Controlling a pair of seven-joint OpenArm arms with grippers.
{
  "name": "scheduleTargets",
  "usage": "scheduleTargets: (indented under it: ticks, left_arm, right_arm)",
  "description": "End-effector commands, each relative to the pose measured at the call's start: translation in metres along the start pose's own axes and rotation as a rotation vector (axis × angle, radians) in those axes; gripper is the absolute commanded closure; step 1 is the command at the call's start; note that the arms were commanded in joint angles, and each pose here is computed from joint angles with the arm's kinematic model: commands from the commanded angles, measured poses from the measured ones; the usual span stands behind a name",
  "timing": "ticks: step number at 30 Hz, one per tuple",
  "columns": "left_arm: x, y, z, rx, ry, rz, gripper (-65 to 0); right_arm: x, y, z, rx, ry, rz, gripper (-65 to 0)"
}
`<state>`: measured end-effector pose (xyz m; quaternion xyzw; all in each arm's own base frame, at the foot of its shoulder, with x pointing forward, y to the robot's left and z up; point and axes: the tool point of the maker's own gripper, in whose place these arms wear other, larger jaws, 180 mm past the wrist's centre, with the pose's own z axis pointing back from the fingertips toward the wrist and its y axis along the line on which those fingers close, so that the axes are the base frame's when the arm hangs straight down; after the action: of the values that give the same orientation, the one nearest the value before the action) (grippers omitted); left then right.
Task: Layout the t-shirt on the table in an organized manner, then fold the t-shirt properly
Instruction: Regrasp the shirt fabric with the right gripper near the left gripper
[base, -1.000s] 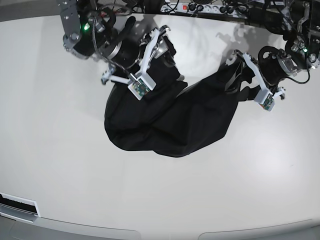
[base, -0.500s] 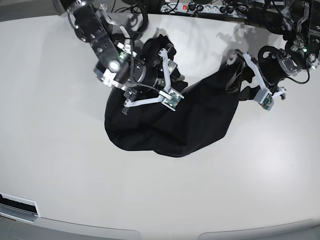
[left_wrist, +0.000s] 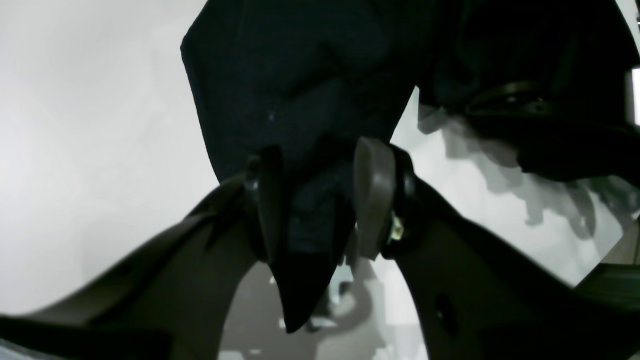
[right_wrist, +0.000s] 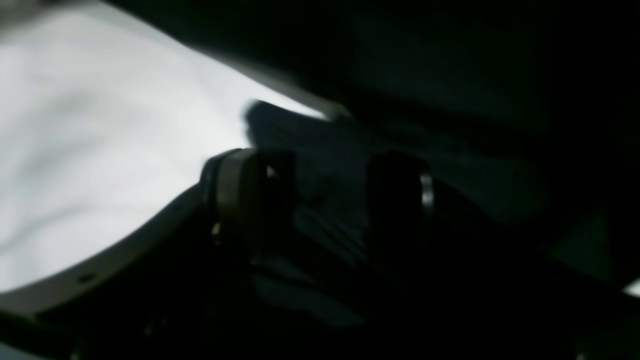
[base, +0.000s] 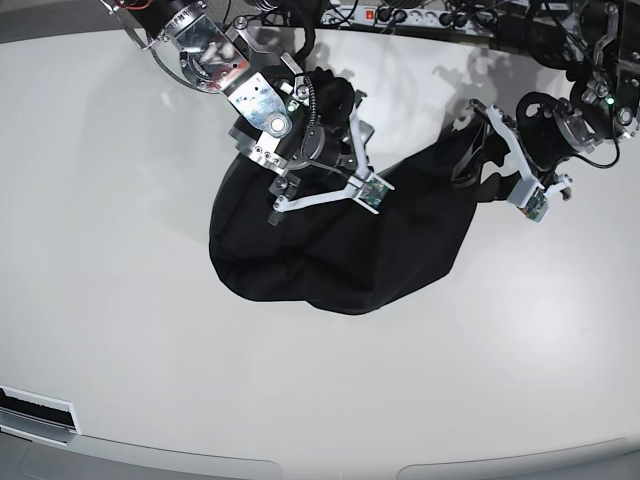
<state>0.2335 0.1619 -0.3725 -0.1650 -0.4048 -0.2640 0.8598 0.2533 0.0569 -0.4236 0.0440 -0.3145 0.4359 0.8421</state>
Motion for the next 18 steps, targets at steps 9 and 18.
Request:
scheduleTargets:
  ticks: [9,18]
  left_arm:
    - [0.014,0.003,0.003,-0.001,-0.045,-0.014,-25.2]
    - [0.013,0.003,0.003,-0.001,-0.043,-0.015,-25.2]
  right_arm:
    - [0.017,-0.016,-0.001,-0.064,-0.067,0.010,0.0]
    - [0.059,-0.086,0.034,-0.301,-0.064,0.113,0.0]
